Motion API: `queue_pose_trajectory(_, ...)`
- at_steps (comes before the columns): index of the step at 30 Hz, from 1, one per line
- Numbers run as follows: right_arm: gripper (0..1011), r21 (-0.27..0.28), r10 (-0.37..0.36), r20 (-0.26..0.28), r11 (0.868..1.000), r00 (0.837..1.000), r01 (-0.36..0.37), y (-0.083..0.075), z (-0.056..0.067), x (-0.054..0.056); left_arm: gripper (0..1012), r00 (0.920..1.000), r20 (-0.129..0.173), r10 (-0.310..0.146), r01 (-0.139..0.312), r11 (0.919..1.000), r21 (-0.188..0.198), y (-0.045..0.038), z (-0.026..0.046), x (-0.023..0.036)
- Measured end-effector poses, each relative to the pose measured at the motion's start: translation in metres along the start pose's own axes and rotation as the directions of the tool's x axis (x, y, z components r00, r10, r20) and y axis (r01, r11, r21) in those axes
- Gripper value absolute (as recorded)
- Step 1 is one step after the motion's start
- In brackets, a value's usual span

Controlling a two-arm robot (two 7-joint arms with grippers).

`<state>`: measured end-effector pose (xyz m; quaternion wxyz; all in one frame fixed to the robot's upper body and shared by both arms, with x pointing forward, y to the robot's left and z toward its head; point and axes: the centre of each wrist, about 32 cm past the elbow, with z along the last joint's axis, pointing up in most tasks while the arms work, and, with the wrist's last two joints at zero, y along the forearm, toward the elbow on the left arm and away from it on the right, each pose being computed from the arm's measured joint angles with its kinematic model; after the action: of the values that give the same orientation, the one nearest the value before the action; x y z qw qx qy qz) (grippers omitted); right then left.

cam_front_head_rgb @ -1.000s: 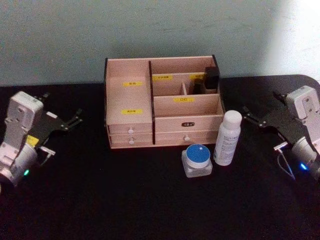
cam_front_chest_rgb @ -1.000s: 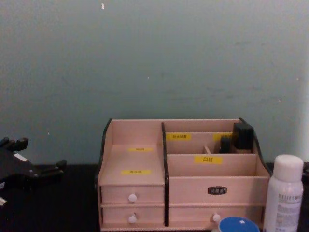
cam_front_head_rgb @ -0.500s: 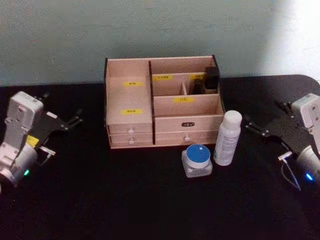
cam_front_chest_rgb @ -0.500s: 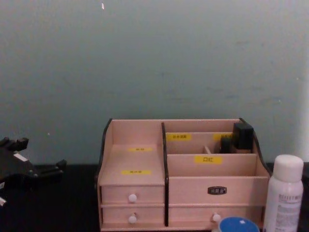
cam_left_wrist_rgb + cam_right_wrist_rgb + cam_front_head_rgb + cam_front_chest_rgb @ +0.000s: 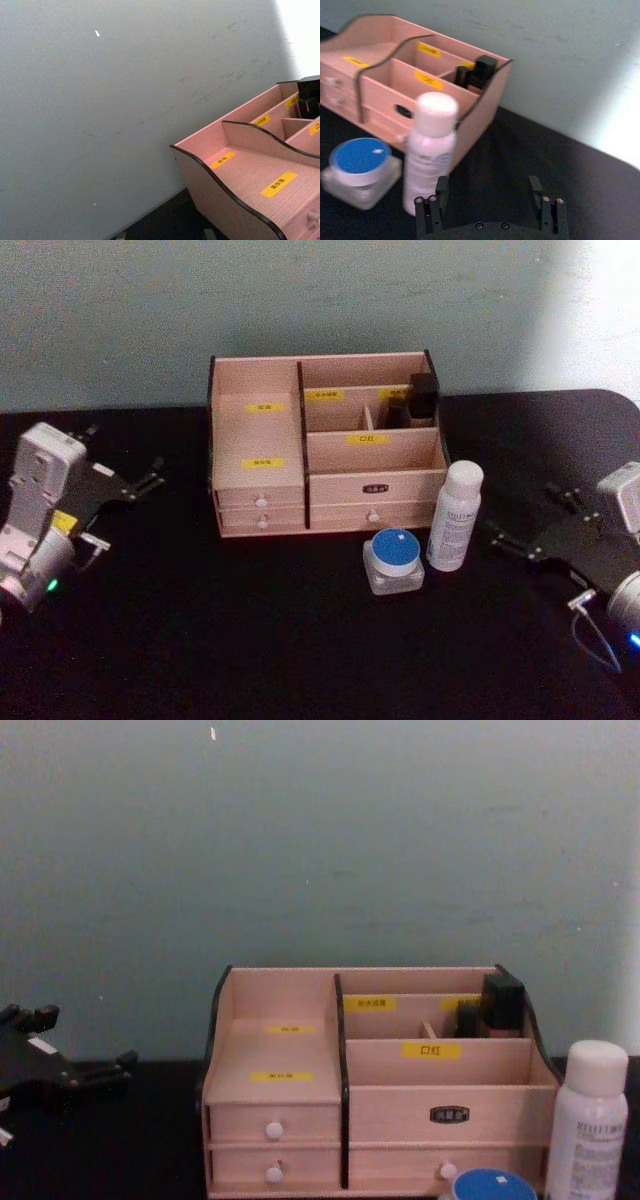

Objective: Pick up the facial cleanser and watermelon frost from the table and place them into the tiered storage box.

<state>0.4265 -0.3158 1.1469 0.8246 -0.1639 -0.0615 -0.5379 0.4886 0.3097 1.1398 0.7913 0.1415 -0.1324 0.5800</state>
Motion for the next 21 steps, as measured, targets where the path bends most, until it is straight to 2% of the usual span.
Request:
queue_pose_trajectory(5, 1000, 0.01, 0.094, -0.085, 0.996, 0.992, -0.093, -0.007, 0.003, -0.004, 1001, 1.0, 0.0, 0.0, 0.0, 1.0, 0.0, 0.0, 0.0, 0.0)
queue_pose_trajectory(11, 1000, 0.039, 0.134, -0.13, 0.991, 0.982, -0.13, -0.003, 0.004, -0.009, 1001, 1.0, 0.0, 0.0, 0.0, 1.0, 0.0, 0.0, 0.0, 0.0)
queue_pose_trajectory(21, 1000, 0.075, 0.136, -0.129, 0.989, 0.982, -0.127, 0.019, 0.006, -0.015, 1001, 1.0, 0.0, 0.0, 0.0, 1.0, 0.0, 0.0, 0.0, 0.0)
